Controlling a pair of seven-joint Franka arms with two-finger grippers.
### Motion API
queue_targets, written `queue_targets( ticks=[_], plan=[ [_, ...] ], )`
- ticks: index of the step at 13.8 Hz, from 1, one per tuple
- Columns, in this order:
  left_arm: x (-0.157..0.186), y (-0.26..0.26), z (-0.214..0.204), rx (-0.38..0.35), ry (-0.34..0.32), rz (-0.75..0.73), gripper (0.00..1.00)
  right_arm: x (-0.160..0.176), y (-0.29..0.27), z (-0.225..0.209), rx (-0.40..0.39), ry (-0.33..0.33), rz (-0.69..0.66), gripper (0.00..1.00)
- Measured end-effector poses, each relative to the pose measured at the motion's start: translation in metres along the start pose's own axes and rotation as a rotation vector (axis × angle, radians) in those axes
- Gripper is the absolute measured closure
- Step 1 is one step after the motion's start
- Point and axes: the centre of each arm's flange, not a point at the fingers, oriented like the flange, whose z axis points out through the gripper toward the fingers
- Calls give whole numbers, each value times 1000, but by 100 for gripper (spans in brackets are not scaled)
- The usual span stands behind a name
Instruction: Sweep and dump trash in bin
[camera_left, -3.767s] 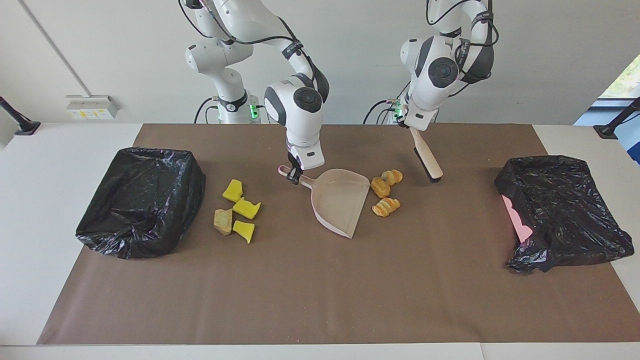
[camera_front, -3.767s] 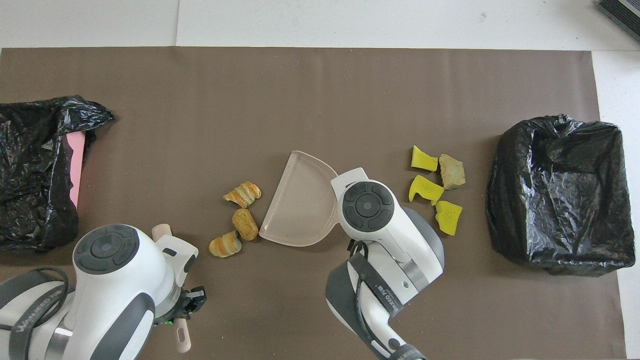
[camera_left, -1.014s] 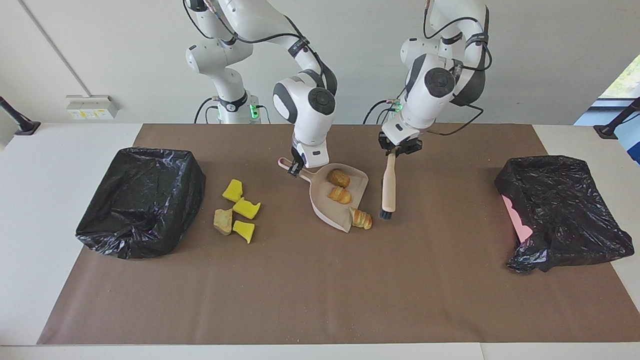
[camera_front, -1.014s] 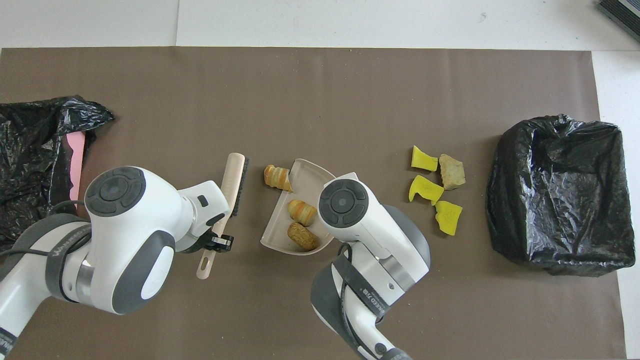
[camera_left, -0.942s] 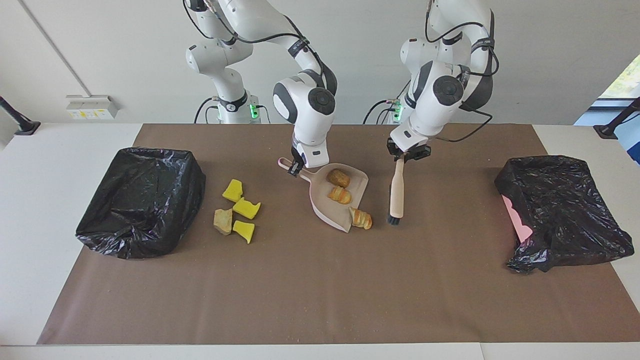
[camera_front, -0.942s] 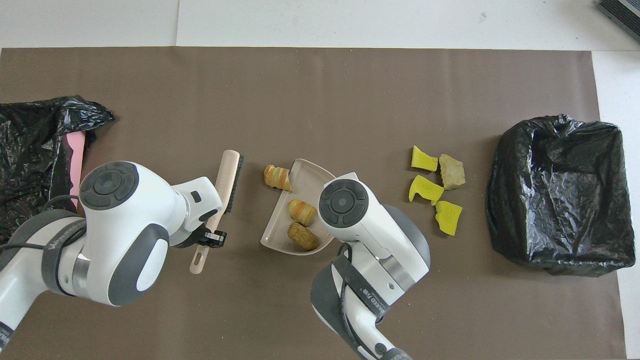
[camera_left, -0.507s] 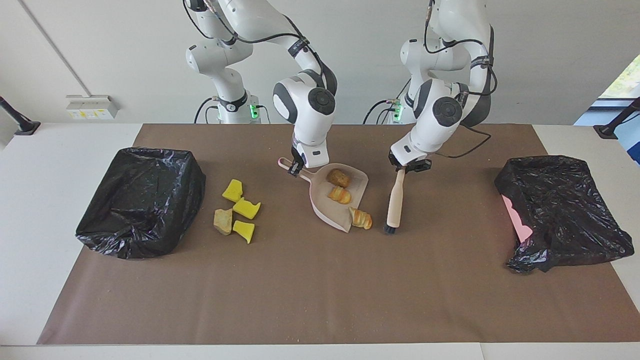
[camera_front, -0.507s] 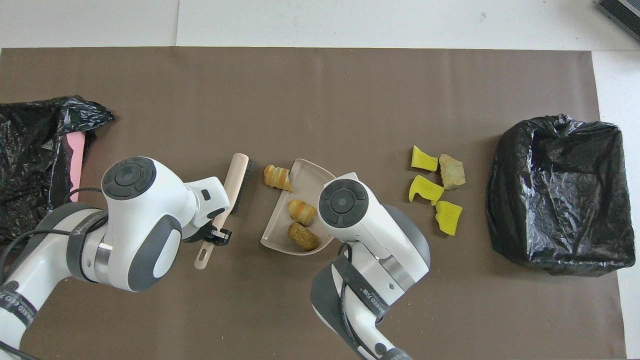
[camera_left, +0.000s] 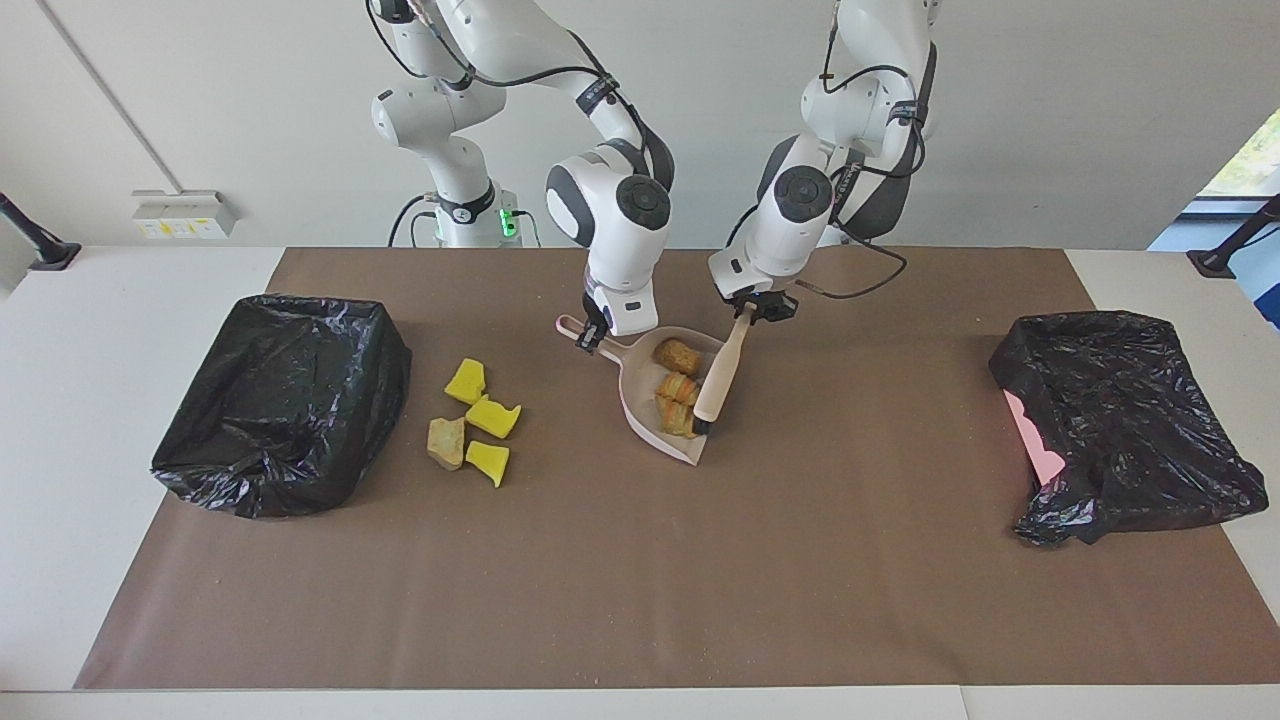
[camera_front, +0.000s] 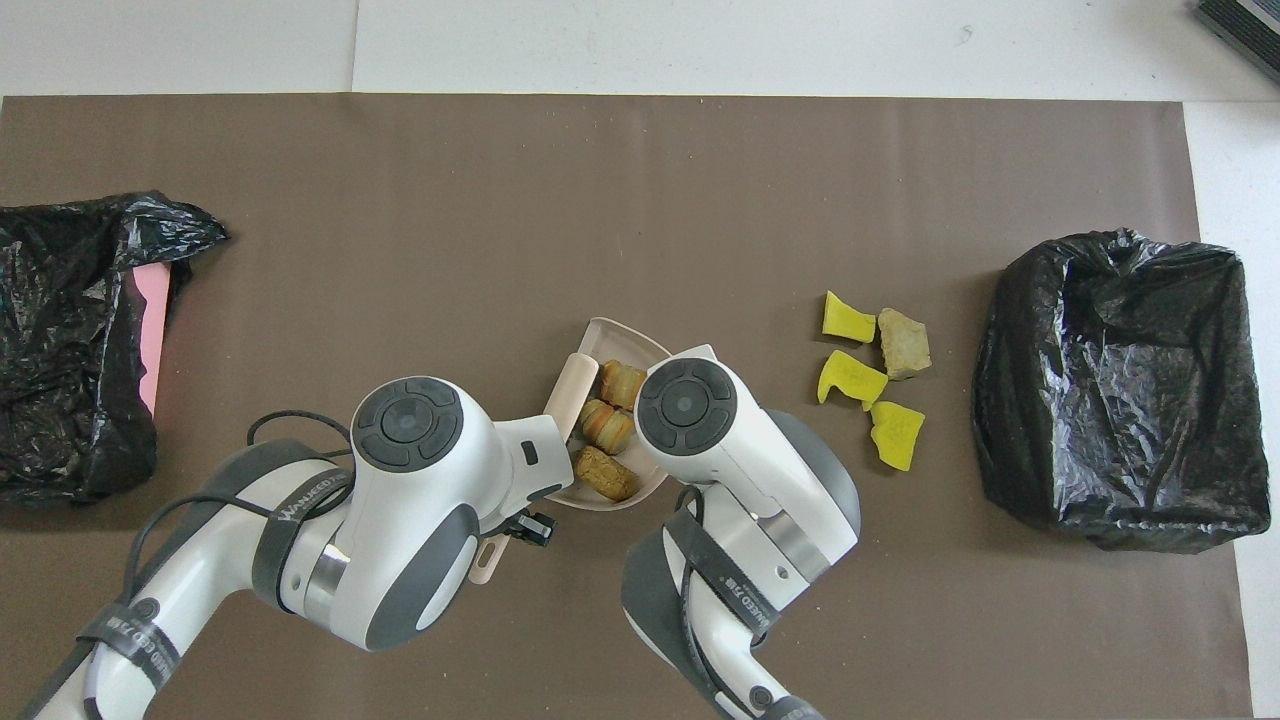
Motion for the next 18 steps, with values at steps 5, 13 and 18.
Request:
queue_targets(
  ticks=[5, 13, 18],
  plan=[
    [-7, -19, -33, -8, 4, -95, 74, 0, 0, 0, 0, 0, 0, 68],
    [-45, -9, -22, 21, -7, -443, 74, 0, 1, -1, -1, 2, 1, 68],
    [-77, 39, 0, 55, 30, -556, 74, -42, 38, -38, -3, 22, 58, 68]
  ],
)
